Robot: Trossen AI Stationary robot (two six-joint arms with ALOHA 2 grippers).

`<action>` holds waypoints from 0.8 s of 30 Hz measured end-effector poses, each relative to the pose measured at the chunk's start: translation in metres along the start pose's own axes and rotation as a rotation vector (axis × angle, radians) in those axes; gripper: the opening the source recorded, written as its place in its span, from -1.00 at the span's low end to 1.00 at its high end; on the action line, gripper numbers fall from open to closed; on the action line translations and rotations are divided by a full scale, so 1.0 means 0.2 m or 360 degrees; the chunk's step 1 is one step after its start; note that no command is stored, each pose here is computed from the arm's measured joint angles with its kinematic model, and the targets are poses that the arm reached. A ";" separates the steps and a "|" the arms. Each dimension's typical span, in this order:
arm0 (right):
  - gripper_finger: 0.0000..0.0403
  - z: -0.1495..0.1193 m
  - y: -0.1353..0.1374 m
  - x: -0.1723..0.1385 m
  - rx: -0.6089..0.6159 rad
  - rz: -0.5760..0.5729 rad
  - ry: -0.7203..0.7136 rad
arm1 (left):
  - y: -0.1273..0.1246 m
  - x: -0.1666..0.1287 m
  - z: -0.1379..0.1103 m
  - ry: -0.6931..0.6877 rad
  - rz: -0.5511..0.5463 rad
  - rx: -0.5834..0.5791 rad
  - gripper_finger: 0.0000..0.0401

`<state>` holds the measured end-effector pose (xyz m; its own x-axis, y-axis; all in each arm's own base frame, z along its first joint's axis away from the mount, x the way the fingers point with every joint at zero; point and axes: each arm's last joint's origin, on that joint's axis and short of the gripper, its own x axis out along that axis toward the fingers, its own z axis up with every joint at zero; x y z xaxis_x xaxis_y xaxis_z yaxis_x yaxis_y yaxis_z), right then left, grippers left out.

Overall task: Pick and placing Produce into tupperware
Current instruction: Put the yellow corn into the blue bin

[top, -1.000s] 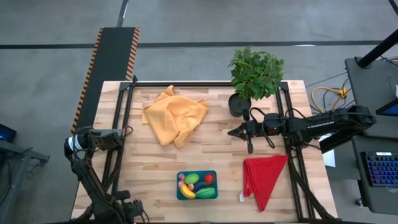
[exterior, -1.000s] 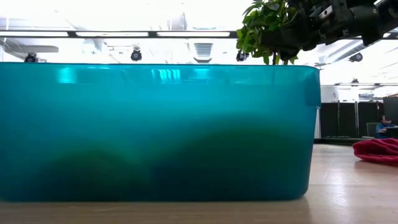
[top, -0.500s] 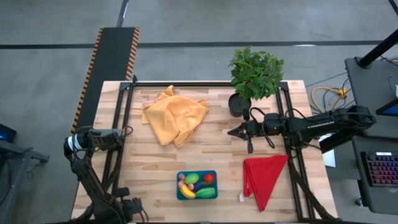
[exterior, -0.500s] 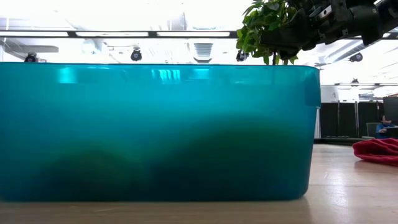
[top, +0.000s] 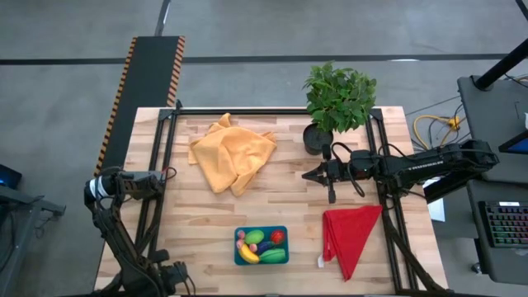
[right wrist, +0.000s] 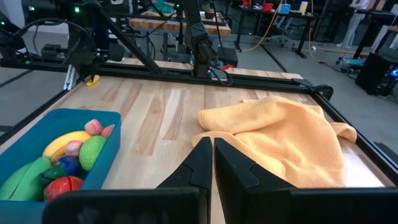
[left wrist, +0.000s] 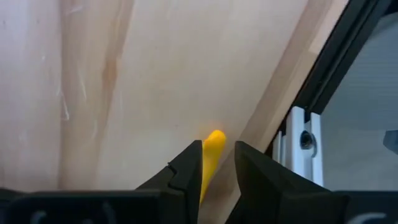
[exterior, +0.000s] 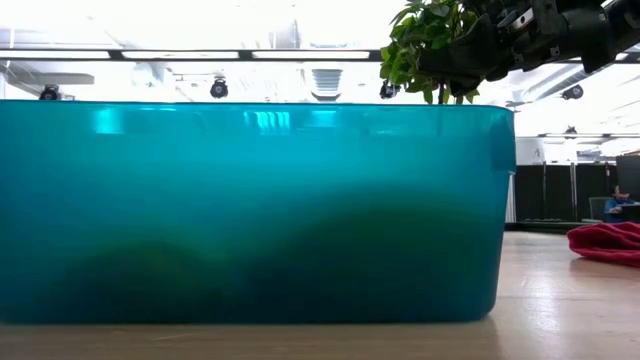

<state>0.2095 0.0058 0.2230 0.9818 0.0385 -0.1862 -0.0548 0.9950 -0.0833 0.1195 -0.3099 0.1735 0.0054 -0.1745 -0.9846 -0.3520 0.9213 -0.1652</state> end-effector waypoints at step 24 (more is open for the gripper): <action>-0.96 0.00 0.00 0.00 0.0000 -0.0005 0.0000 | 0.04 0.05 -0.05 0.0023 0.0068 0.0004 -0.61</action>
<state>0.2095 0.0057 0.2230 0.9819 0.0355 -0.1863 -0.0518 0.9951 -0.0836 0.1082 -0.3074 0.1618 -0.0232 -0.1402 -0.9899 -0.3491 0.9289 -0.1234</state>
